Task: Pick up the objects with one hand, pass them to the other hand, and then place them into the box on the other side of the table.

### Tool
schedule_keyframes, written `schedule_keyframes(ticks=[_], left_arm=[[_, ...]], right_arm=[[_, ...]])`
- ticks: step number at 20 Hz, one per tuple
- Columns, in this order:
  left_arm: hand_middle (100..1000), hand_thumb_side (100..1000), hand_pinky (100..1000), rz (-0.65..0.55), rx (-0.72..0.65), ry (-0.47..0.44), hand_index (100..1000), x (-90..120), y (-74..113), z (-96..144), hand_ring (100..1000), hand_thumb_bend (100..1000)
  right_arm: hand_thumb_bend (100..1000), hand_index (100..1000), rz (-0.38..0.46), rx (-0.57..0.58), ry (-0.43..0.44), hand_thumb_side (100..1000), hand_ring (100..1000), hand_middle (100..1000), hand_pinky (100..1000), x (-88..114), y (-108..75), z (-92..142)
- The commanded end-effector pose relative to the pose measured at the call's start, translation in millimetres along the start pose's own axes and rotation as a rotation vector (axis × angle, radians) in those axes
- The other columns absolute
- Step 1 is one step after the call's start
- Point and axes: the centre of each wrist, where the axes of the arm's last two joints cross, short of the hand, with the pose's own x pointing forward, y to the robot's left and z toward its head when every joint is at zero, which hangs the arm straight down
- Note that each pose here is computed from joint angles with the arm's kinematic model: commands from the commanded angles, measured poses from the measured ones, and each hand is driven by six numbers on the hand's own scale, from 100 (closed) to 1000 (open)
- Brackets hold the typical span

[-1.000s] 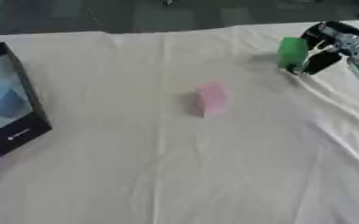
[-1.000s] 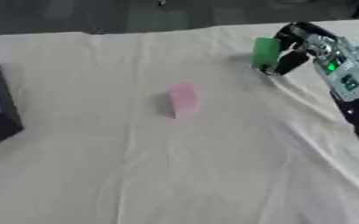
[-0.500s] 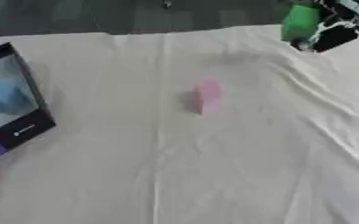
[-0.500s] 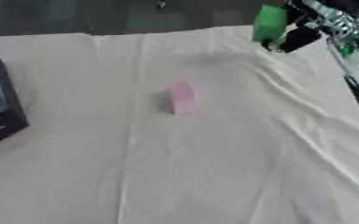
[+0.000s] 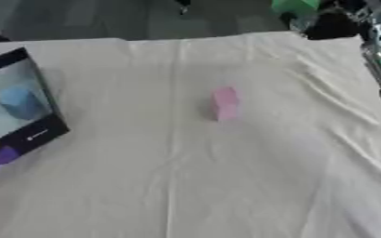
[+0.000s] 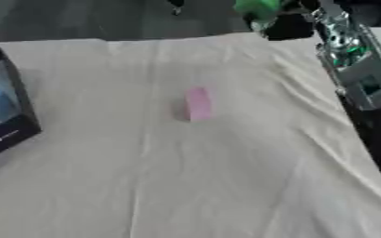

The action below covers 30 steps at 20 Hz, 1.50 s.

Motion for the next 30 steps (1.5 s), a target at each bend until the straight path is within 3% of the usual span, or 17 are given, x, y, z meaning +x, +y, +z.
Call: schedule_keyframes(ticks=[1,9,10,11,13,14,15,22,30], left_arm=[[739,509,854,0.007,0.050,-0.053,766,13,12.5,0,763,222],[741,486,850,-0.007,-0.093,-0.227,768,45,3.4,-7,770,277],[734,447,850,-0.013,-0.132,-0.254,765,50,0.2,-8,769,321],[735,454,852,-0.021,-0.172,-0.277,764,54,-2.7,-9,769,250],[734,471,858,-0.045,-0.248,-0.311,765,62,-8.8,-11,771,266],[735,471,857,-0.057,-0.283,-0.324,766,65,-12.2,-13,771,266],[736,475,857,-0.067,-0.315,-0.335,770,69,-15.4,-14,772,267],[748,570,845,-0.105,-0.563,-0.432,806,102,-48.4,-17,776,287],[794,598,859,-0.206,-0.692,-0.419,845,116,-81.9,-17,817,340]], right_arm=[[134,469,-0.076,-0.029,-0.012,100,722,492,695,8,16.5,5],[127,471,-0.167,0.039,0.037,100,727,499,689,4,65.1,22],[169,471,-0.177,0.051,0.038,100,727,499,689,4,70.3,24],[127,471,-0.186,0.060,0.038,100,727,499,690,4,74.6,25],[123,471,-0.205,0.079,0.035,100,729,500,692,5,81.9,27],[201,471,-0.214,0.091,0.031,100,730,498,694,5,85.0,28],[124,471,-0.220,0.102,0.027,100,730,500,695,6,87.5,29],[123,473,-0.232,0.198,-0.023,100,733,502,704,16,103.4,33],[125,473,-0.228,0.267,-0.060,100,733,502,705,23,113.6,38]])
